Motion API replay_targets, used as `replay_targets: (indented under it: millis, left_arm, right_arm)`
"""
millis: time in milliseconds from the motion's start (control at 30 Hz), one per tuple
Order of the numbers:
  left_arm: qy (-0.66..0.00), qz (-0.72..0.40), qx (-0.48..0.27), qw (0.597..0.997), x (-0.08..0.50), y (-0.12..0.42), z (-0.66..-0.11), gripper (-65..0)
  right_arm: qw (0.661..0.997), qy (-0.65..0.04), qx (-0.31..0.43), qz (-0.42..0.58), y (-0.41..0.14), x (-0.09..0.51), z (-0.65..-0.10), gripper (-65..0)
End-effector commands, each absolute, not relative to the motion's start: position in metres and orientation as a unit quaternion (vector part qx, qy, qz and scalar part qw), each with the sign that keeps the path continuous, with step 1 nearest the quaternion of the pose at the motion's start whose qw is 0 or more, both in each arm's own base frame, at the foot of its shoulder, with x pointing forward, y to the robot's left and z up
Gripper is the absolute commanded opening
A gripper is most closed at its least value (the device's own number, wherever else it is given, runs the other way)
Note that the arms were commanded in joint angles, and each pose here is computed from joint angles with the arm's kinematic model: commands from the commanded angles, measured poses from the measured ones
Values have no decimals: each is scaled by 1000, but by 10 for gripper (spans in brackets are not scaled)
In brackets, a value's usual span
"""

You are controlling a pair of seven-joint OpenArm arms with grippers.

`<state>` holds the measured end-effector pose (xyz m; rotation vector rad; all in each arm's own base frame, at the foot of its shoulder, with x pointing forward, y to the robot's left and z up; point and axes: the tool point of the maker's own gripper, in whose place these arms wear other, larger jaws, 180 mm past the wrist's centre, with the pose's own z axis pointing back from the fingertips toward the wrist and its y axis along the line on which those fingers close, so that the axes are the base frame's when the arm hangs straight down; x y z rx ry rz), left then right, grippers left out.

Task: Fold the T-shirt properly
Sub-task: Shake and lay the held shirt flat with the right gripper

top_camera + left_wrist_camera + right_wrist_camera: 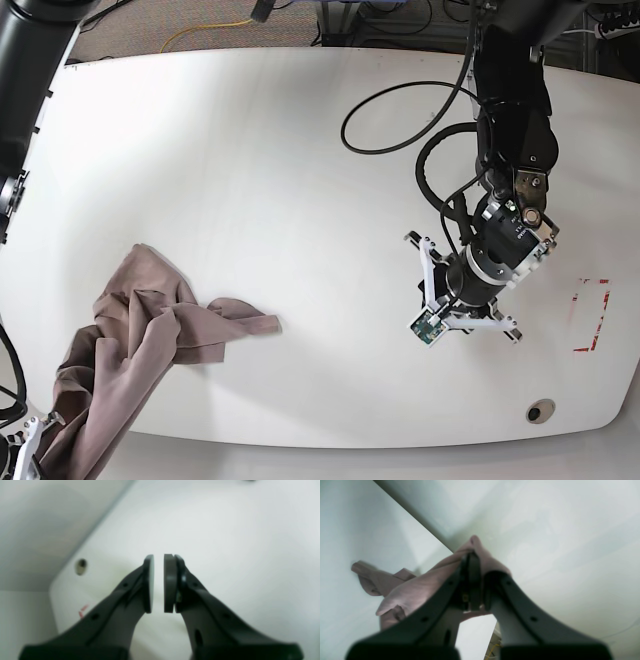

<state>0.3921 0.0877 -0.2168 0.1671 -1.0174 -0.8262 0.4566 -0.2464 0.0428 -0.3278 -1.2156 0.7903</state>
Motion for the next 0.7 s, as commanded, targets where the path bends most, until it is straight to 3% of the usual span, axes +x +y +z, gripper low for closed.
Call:
replay_targets:
  millis: [0,233,367,667]
  left_arm:
    - [-501,-357,87,784,398,102,-198,-589]
    - [-500,-267,127,814,396,177,-195,-592]
    - [-492,-238,170,820,391,225,-186,-593]
    - [-467,-202,206,836,371,273,-193,-594]
  right_arm:
    - [711,-586,-153,358,-242,453,71,-650]
    - [664,-613,-136,405,-183,458,103,-650]
    - [652,-601,-112,449,-135,465,88,-650]
    - [613,-610,-46,499,-52,461,84,-650]
